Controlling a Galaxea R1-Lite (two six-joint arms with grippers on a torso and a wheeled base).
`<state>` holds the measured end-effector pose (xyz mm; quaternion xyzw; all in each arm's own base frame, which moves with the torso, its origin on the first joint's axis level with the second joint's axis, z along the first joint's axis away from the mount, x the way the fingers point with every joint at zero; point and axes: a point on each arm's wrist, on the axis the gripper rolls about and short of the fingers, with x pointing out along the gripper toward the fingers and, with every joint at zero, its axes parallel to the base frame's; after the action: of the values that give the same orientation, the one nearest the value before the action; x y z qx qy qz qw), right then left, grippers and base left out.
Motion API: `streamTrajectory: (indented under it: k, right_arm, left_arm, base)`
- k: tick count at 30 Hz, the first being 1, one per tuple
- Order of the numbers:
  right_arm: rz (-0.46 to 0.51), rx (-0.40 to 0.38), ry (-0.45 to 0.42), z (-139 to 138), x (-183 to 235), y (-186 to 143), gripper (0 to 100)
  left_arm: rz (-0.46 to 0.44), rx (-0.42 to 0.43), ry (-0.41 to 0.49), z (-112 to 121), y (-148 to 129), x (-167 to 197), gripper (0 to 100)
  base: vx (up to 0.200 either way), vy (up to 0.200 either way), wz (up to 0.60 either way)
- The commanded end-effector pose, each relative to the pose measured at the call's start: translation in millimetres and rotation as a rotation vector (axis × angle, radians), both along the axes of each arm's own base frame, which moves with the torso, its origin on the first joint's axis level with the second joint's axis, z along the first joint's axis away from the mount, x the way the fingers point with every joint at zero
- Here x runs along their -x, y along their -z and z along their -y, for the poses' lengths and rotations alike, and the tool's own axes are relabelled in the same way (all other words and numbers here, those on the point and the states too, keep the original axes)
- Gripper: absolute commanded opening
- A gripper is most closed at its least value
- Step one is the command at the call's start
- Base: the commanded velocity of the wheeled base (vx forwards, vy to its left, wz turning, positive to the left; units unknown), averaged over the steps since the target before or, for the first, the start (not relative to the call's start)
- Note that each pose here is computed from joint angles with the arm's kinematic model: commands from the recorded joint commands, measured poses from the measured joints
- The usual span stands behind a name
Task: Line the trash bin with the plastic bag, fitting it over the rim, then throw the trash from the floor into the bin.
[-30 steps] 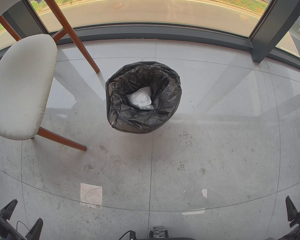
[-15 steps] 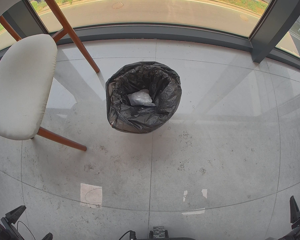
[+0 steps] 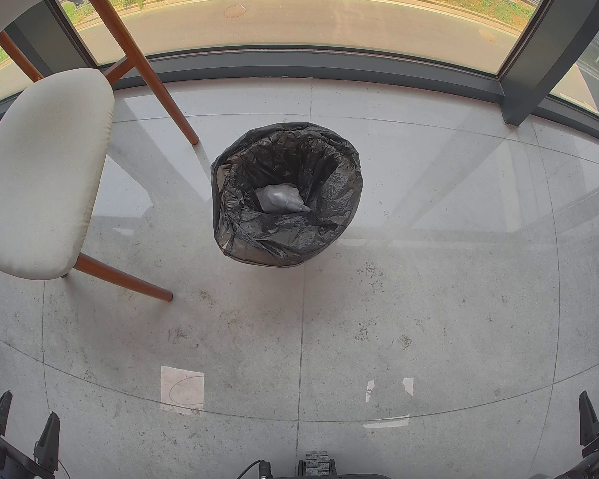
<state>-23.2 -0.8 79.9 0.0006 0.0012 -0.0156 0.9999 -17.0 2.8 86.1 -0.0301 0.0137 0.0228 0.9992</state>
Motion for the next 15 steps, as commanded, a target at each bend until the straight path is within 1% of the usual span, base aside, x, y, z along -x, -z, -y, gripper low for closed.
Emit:
streamTrajectory:
  k: [1,2,4,6,7,8,15]
  right_arm:
    - [-0.010,0.000,-0.002,0.0,-0.8,4.4,100]
    - [-0.010,0.000,-0.001,0.0,-0.8,4.4,100]
    - [-0.010,0.001,-0.001,0.0,-0.8,4.4,100]
    - [-0.009,0.007,-0.008,-0.2,-0.8,4.3,100]
    - [-0.009,0.007,-0.008,-0.2,-0.8,4.3,100]
    - [-0.009,0.010,-0.016,-0.3,-0.9,4.3,100]
    - [-0.012,0.006,-0.016,-0.3,-1.0,4.8,100]
  left_arm:
    - [0.043,0.002,-0.047,0.8,5.6,3.6,100]
    - [0.059,-0.001,-0.046,0.8,5.8,4.9,100]
    - [0.044,-0.026,-0.023,1.3,6.6,4.4,100]
    - [0.017,-0.083,0.060,3.1,9.5,4.4,100]
    - [0.017,-0.083,0.060,3.1,9.5,4.4,100]
    - [0.012,-0.113,0.119,4.4,10.2,4.5,100]
    - [0.008,-0.081,0.096,3.9,10.2,4.2,100]
  base:
    - [0.000,0.000,0.00]
    - [0.000,0.000,0.00]
    - [0.000,0.000,0.00]
    - [0.000,0.000,0.00]
    - [0.000,0.000,0.00]
    - [0.000,0.000,0.00]
    - [0.000,0.000,0.00]
